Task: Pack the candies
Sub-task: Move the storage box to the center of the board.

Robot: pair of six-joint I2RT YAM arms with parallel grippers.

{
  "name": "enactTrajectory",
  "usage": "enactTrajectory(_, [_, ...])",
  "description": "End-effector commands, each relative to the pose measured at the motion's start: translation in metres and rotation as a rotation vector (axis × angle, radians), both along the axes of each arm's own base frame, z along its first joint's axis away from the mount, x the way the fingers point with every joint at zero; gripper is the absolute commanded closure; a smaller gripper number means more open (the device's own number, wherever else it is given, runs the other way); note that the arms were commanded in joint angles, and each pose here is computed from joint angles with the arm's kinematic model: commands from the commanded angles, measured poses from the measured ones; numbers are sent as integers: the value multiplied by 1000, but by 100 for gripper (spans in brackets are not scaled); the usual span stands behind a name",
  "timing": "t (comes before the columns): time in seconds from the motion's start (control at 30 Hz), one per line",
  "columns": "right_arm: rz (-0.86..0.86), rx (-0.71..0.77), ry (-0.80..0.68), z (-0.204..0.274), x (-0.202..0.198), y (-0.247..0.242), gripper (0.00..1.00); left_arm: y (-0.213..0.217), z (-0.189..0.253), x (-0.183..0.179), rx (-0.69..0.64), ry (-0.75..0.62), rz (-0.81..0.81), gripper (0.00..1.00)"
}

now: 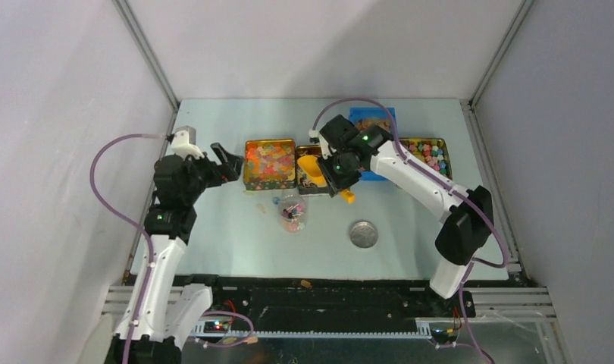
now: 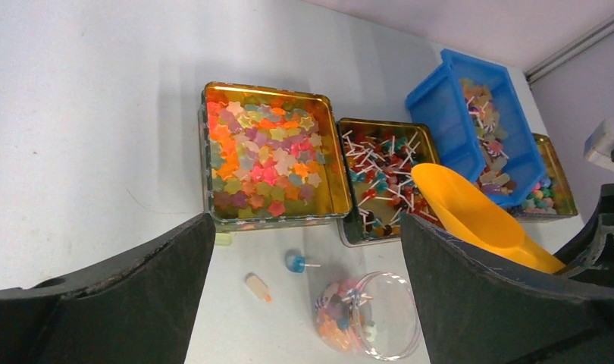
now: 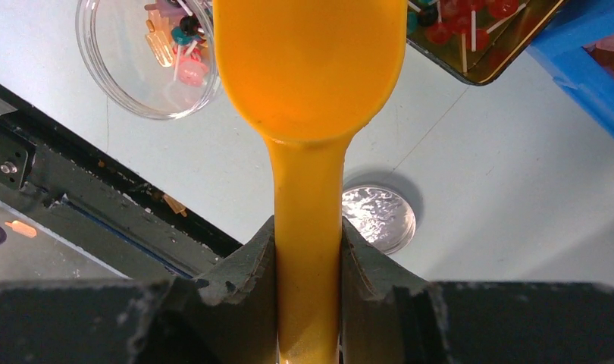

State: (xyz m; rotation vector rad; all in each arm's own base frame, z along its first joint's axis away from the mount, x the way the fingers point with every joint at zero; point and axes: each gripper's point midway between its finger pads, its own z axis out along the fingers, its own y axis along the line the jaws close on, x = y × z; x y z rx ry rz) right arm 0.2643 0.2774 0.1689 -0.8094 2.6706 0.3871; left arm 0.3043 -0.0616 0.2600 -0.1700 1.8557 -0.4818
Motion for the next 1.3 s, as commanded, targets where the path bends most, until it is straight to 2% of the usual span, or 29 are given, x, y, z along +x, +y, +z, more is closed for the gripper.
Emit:
enactTrajectory(0.0, [-16,64,-57,23,3,3,100,7,0,-4,76,-29,3,0])
enactTrajectory(0.37, [-56,122,-97,39,10,-4,100,13,-30,-9,130,12,4,0])
enactTrajectory(0.6, [-114,155,-143,52,15,-26,100,12,-39,-12,130,30,2,0])
enactTrajectory(1.0, [-234,113,-171,54,23,-79,100,13,-41,-9,130,40,4,0])
enactTrajectory(1.27, [-348,27,-114,32,22,-123,100,11,-46,-8,124,69,-1,0])
